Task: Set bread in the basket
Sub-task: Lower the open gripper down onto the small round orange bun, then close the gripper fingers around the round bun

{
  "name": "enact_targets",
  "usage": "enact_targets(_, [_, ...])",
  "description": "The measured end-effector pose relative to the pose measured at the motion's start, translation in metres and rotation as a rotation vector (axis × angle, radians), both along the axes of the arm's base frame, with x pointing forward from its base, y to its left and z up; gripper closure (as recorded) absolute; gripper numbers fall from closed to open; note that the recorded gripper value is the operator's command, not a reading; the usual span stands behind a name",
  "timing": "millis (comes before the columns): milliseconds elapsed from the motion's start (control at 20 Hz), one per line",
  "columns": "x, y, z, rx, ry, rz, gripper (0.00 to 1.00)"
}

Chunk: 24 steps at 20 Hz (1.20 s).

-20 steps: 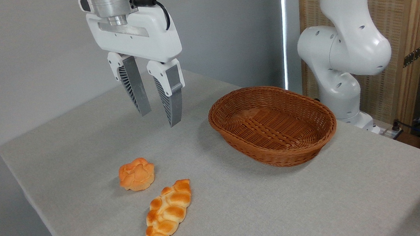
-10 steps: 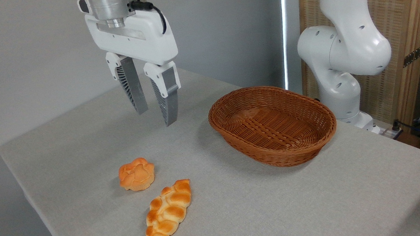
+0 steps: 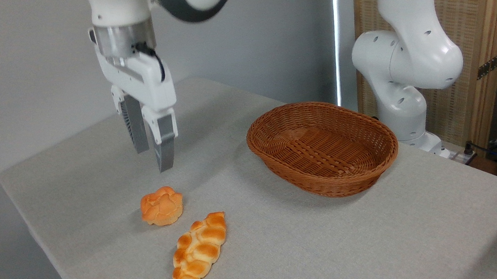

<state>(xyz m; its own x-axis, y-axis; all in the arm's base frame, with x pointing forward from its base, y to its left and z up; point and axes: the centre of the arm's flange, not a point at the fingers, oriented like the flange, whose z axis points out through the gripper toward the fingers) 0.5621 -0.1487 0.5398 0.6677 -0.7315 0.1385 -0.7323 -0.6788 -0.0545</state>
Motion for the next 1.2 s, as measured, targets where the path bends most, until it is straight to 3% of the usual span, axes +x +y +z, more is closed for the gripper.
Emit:
enact_targets(200, [0.002, -0.017, -0.046, -0.004, 0.027, -0.029, 0.00])
enact_targets(650, [0.016, -0.039, -0.109, -0.034, 0.045, -0.061, 0.00])
enact_targets(700, [0.017, -0.039, -0.112, -0.027, 0.041, -0.067, 0.00])
enact_targets(900, [0.019, -0.035, -0.118, 0.085, 0.012, -0.129, 0.00])
enact_targets(1200, [0.020, -0.034, -0.124, 0.101, 0.017, -0.139, 0.00])
